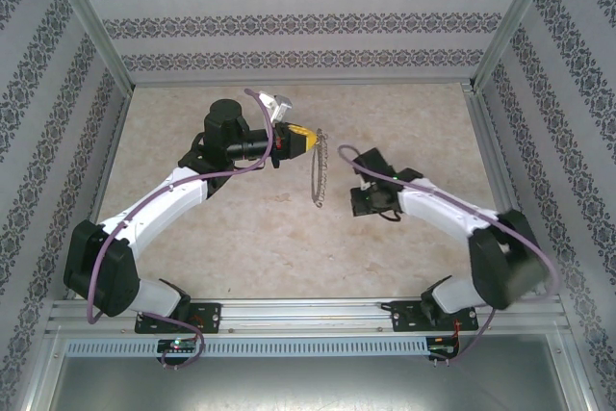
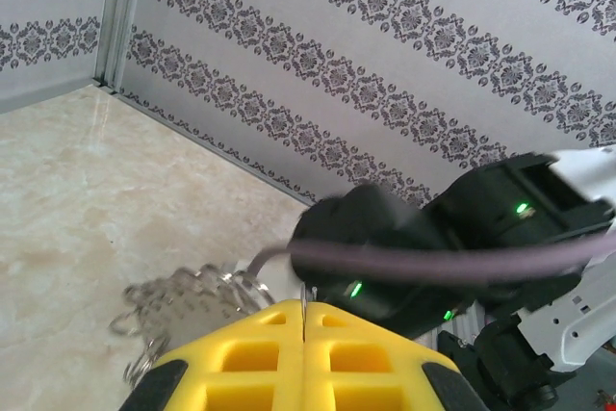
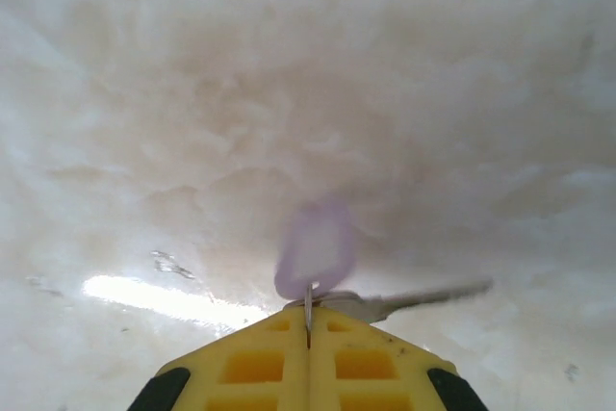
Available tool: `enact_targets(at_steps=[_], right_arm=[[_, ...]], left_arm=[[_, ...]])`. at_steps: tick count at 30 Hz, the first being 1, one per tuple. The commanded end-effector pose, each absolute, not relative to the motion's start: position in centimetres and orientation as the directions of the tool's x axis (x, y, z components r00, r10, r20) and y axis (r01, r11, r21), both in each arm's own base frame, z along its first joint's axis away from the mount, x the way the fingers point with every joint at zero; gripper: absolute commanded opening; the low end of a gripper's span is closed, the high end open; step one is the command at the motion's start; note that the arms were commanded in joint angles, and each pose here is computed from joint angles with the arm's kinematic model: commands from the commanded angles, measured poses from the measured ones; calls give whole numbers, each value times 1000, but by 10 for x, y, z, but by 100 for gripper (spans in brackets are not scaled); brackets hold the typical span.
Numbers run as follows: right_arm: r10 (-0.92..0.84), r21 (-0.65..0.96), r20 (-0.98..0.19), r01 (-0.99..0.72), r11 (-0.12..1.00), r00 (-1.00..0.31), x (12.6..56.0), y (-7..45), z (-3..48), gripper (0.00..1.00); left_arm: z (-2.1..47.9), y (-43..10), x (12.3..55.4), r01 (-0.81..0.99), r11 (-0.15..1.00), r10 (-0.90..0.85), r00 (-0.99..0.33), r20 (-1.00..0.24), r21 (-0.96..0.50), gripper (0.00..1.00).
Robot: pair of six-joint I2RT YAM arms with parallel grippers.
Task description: Put the keys on the keyring
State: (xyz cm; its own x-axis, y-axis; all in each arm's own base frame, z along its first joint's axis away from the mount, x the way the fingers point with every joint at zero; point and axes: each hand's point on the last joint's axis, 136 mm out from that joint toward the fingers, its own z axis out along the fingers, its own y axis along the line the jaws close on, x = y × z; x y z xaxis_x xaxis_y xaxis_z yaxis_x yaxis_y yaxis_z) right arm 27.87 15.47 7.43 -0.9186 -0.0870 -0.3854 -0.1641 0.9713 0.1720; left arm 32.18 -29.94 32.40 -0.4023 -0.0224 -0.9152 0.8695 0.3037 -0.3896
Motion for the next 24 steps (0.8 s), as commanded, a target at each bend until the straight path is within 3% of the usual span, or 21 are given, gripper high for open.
enact_targets(at_steps=[1,12,24], right_arm=[[-27,353,-442,-202,914,-897,281,165,101,0],[91,657,-632,-470,589,-770,288,170,205,0],[66,624,-745,-659,420,-663,281,188,267,0]], left_arm=[[330,-297,329,873,313,-42,-381,-924,-374,0],[323,-299,324,886,310,27,-370,-928,-345,0],[320,-304,315,916,258,96,-340,-935,-307,0]])
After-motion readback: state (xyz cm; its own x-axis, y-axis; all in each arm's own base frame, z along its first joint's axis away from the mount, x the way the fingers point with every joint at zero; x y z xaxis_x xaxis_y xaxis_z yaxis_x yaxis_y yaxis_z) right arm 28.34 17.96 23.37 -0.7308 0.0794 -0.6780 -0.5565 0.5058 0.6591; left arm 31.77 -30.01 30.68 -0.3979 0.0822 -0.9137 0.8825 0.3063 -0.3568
